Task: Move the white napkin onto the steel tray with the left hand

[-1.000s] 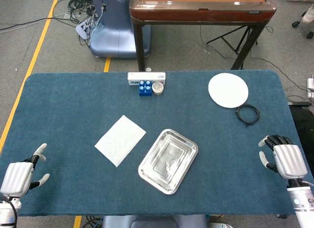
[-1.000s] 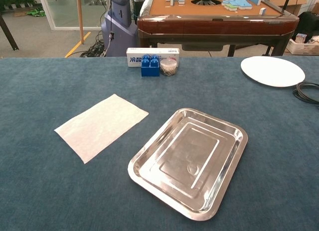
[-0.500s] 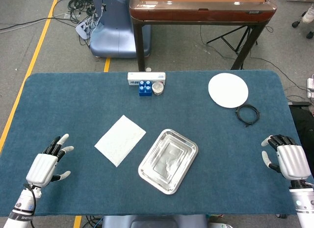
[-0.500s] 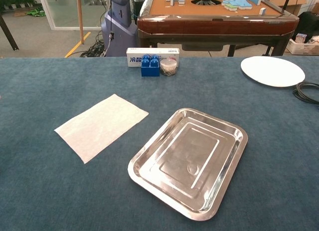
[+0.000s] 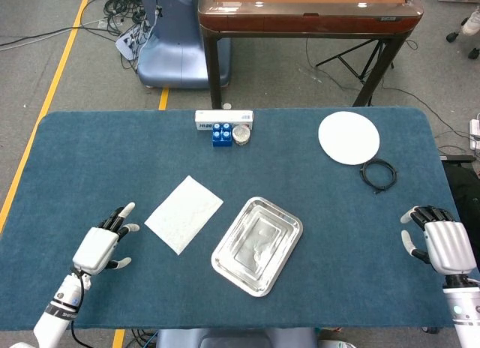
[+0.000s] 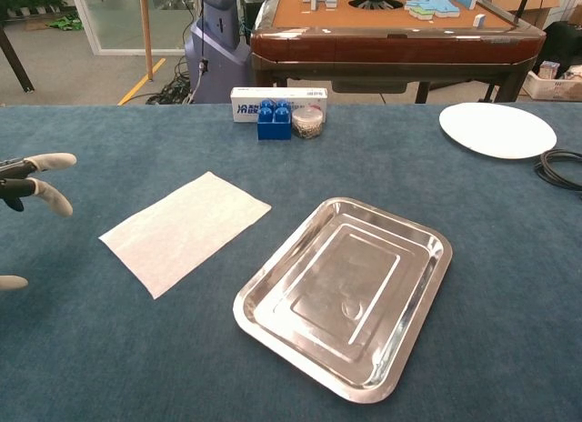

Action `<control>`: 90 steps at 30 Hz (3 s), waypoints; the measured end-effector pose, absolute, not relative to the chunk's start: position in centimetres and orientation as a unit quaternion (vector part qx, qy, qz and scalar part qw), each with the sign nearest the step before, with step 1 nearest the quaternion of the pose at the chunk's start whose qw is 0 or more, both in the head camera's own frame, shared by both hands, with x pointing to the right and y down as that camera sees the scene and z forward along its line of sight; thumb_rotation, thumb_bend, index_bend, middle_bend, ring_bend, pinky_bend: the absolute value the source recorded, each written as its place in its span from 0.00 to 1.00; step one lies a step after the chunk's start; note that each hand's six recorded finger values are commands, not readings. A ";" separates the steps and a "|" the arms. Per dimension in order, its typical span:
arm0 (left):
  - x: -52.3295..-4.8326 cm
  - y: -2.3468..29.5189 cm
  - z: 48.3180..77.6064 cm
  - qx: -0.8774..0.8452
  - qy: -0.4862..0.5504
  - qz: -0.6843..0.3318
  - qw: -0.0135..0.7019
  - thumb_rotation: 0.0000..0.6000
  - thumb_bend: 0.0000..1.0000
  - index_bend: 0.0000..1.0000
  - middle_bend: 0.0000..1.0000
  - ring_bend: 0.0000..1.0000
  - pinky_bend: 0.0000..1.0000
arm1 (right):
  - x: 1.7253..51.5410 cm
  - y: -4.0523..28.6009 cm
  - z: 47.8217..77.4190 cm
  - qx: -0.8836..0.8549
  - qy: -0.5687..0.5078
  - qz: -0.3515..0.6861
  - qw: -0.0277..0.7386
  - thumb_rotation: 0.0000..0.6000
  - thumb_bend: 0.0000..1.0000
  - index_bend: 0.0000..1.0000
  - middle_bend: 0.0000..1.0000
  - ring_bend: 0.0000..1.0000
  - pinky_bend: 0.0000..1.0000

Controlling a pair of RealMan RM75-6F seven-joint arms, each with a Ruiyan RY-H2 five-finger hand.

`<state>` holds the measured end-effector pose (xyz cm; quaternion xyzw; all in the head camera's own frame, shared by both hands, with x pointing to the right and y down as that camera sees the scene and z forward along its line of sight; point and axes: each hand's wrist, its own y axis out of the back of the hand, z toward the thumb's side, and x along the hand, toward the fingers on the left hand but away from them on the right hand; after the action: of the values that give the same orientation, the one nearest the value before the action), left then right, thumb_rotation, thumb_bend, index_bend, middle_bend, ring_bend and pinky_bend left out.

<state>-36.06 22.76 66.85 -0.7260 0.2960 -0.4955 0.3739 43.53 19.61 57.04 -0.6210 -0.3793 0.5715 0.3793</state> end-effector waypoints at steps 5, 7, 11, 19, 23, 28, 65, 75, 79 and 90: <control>-35.6 22.2 68.1 -0.721 0.286 -0.499 0.386 1.00 0.10 0.33 0.00 0.00 0.20 | 43.6 19.6 57.0 -0.621 -0.380 0.572 0.379 1.00 0.43 0.45 0.40 0.28 0.29; -35.5 22.0 68.5 -0.720 0.284 -0.500 0.388 1.00 0.10 0.34 0.00 0.00 0.19 | 43.5 19.6 57.0 -0.621 -0.379 0.572 0.378 1.00 0.43 0.45 0.40 0.28 0.29; -35.3 21.7 69.1 -0.721 0.283 -0.499 0.389 1.00 0.10 0.38 0.00 0.00 0.19 | 43.5 19.6 57.0 -0.622 -0.378 0.571 0.378 1.00 0.43 0.45 0.40 0.28 0.28; -34.3 21.1 70.3 -0.721 0.276 -0.494 0.400 1.00 0.10 0.41 0.00 0.00 0.15 | 43.6 19.6 56.9 -0.622 -0.379 0.572 0.376 1.00 0.43 0.45 0.40 0.28 0.28; -33.8 21.0 70.8 -0.725 0.271 -0.493 0.398 1.00 0.10 0.41 0.00 0.00 0.15 | 43.6 19.6 56.8 -0.622 -0.380 0.572 0.376 1.00 0.43 0.45 0.40 0.28 0.29; -33.3 21.1 71.5 -0.728 0.258 -0.492 0.402 1.00 0.10 0.42 0.00 0.00 0.15 | 43.6 19.6 56.9 -0.623 -0.379 0.573 0.375 1.00 0.43 0.45 0.40 0.28 0.29; -32.1 21.2 73.0 -0.730 0.242 -0.488 0.413 1.00 0.22 0.46 0.00 0.00 0.15 | 43.7 19.5 56.8 -0.622 -0.382 0.573 0.374 1.00 0.43 0.45 0.40 0.28 0.29; -31.8 21.2 73.3 -0.730 0.242 -0.488 0.413 1.00 0.25 0.46 0.00 0.00 0.15 | 43.8 19.5 56.7 -0.622 -0.383 0.572 0.373 1.00 0.43 0.45 0.40 0.28 0.29; -31.6 21.1 73.3 -0.730 0.247 -0.488 0.409 1.00 0.26 0.46 0.00 0.00 0.15 | 43.8 19.5 56.6 -0.621 -0.384 0.572 0.373 1.00 0.43 0.45 0.40 0.28 0.29; -31.0 20.9 73.6 -0.731 0.238 -0.491 0.410 1.00 0.26 0.46 0.00 0.00 0.15 | 43.9 19.5 56.5 -0.621 -0.387 0.570 0.374 1.00 0.43 0.45 0.40 0.28 0.29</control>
<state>-30.98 20.93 73.60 -0.7307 0.2383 -0.4909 0.4103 43.88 19.46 56.45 -0.6208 -0.3868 0.5704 0.3736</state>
